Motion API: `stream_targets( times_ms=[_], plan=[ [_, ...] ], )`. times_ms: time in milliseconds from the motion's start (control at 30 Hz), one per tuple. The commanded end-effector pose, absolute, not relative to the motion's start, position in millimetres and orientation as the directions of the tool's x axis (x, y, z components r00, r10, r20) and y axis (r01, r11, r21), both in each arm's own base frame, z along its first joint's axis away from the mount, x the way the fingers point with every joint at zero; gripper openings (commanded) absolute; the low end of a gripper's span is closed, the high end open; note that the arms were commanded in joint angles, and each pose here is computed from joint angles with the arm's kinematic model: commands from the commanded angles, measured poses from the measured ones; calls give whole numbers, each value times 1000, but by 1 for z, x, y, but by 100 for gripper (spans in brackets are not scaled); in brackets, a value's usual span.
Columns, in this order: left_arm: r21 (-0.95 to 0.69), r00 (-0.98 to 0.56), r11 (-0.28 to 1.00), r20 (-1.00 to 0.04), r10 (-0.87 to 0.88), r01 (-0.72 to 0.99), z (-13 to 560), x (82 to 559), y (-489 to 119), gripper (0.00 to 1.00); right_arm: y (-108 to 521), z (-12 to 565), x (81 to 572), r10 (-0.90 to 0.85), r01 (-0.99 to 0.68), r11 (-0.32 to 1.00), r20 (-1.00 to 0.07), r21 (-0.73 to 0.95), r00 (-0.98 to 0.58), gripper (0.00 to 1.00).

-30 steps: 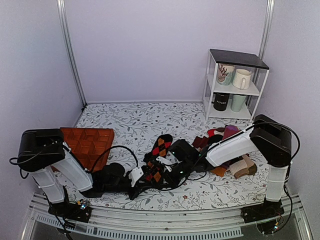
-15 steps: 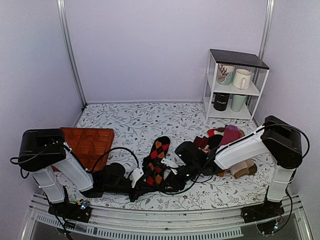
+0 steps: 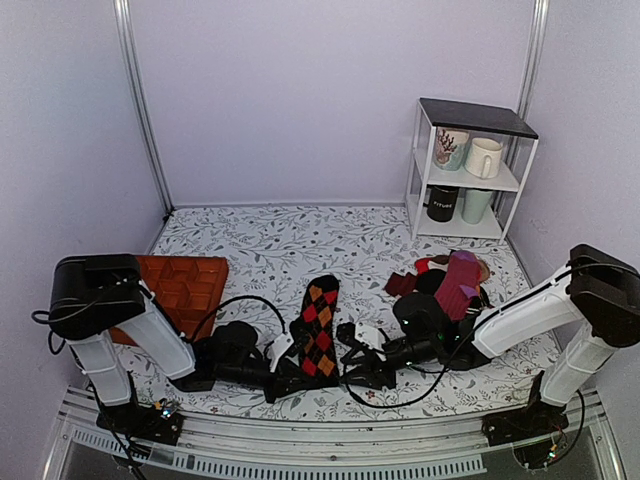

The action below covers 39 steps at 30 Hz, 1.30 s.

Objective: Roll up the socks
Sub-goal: Roll the sock at the center of the board.

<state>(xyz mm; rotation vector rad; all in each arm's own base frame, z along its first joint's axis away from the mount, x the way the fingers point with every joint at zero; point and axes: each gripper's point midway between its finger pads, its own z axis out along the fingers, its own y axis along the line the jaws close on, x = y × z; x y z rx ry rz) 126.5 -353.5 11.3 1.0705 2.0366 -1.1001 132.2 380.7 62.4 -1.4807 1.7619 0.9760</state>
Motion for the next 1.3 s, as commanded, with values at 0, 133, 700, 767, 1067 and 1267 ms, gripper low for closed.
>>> stream_targets(
  times_ms=[0, 133, 700, 767, 1067, 1267],
  plan=[
    [-438, -634, 458, -532, 562, 774, -61, 98, -304, 0, 398, 73, 124, -459, -998, 0, -886, 68, -60, 46],
    [-438, -636, 461, -533, 558, 772, -61, 100, -304, 0, 407, 63, 120, -470, -997, -22, -881, 77, -58, 46],
    [-451, -640, 455, -518, 567, 768, -66, 97, -304, 0, 409, 21, 135, -546, -996, 78, -833, 46, -81, 42],
    [-453, -639, 451, -519, 568, 769, -66, 96, -304, 0, 408, 20, 139, -549, -994, 99, -831, 38, -86, 41],
    [-454, -639, 451, -516, 570, 769, -67, 96, -304, 0, 405, 53, 136, -491, -997, 78, -870, 1, -40, 39],
    [-453, -639, 451, -518, 569, 769, -66, 96, -304, 0, 408, 71, 127, -449, -1000, 17, -893, -14, 5, 41]
  ],
)
